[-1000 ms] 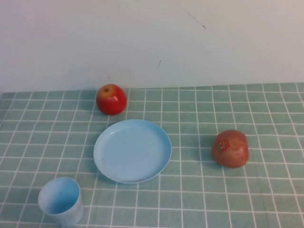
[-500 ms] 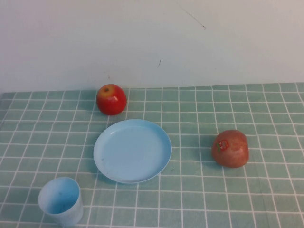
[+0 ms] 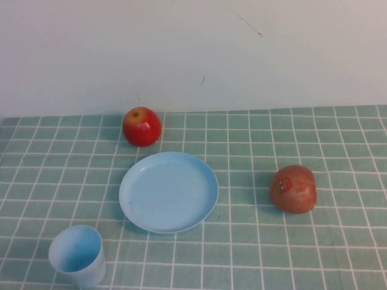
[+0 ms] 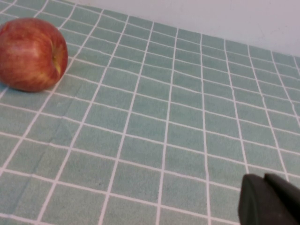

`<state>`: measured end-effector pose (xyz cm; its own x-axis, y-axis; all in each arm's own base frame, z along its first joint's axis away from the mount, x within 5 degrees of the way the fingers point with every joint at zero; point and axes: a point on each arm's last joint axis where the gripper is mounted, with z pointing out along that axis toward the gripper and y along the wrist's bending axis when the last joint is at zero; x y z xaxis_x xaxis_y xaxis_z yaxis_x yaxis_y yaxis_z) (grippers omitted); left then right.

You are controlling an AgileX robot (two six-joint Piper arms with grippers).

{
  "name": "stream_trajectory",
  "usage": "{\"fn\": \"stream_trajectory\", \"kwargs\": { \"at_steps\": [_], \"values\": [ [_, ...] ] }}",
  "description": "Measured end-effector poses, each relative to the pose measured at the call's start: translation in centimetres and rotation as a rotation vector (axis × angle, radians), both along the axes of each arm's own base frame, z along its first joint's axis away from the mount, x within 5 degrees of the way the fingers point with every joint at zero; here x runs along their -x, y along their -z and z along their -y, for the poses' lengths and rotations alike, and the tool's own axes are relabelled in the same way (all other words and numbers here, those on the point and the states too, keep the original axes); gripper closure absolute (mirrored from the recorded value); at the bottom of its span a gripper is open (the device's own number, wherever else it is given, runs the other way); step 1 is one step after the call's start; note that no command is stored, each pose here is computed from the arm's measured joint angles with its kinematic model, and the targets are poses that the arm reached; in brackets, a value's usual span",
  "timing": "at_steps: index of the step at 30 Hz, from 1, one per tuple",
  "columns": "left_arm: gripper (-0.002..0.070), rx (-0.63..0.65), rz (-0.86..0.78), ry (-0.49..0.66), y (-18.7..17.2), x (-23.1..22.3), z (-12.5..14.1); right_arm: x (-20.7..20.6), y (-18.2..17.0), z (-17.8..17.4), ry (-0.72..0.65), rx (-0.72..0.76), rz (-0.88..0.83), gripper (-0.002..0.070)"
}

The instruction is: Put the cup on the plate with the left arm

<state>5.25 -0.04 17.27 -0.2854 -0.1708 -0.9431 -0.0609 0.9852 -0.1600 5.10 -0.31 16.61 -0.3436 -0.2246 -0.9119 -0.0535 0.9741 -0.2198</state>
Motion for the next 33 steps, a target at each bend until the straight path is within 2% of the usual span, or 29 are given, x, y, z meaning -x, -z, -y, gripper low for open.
{"fn": "stream_trajectory", "kwargs": {
  "at_steps": [7, 11, 17, 22, 26, 28, 30, 33],
  "values": [
    [0.0669, -0.004, 0.004, -0.001, 0.0, 0.0, 0.0, 0.0, 0.0, 0.0, 0.000, 0.000, 0.000, 0.0678],
    [0.0669, -0.006, 0.074, -0.006, -0.6, -0.2, -0.1, 0.0, 0.0, 0.0, 0.000, 0.000, 0.000, 0.0678],
    [0.0669, 0.088, 0.401, -0.045, -3.4, -0.4, -0.3, 0.0, 0.0, 0.0, 0.000, 0.000, 0.000, 0.0678],
    [0.0669, 0.277, 0.712, -0.102, -6.0, 0.4, -1.0, 0.0, 0.0, 0.0, 0.000, 0.000, 0.000, 0.0678],
    [0.0669, 0.410, 0.923, -0.097, -7.6, 1.3, -1.4, 0.0, 0.0, 0.0, 0.000, 0.000, 0.000, 0.0678],
    [0.0669, 0.367, 1.016, -0.059, -8.3, 1.8, -1.2, 0.0, 0.0, 0.0, 0.000, 0.000, 0.000, 0.0678],
    [0.0669, 0.271, 1.088, 0.011, -9.2, 2.3, -0.5, 0.0, 0.0, 0.0, 0.000, 0.000, 0.000, 0.0678],
    [0.0669, 0.176, 1.151, 0.143, -12.4, 3.5, 0.8, 0.0, 0.0, 0.0, 0.000, 0.000, 0.000, 0.0678]
  ]
}}
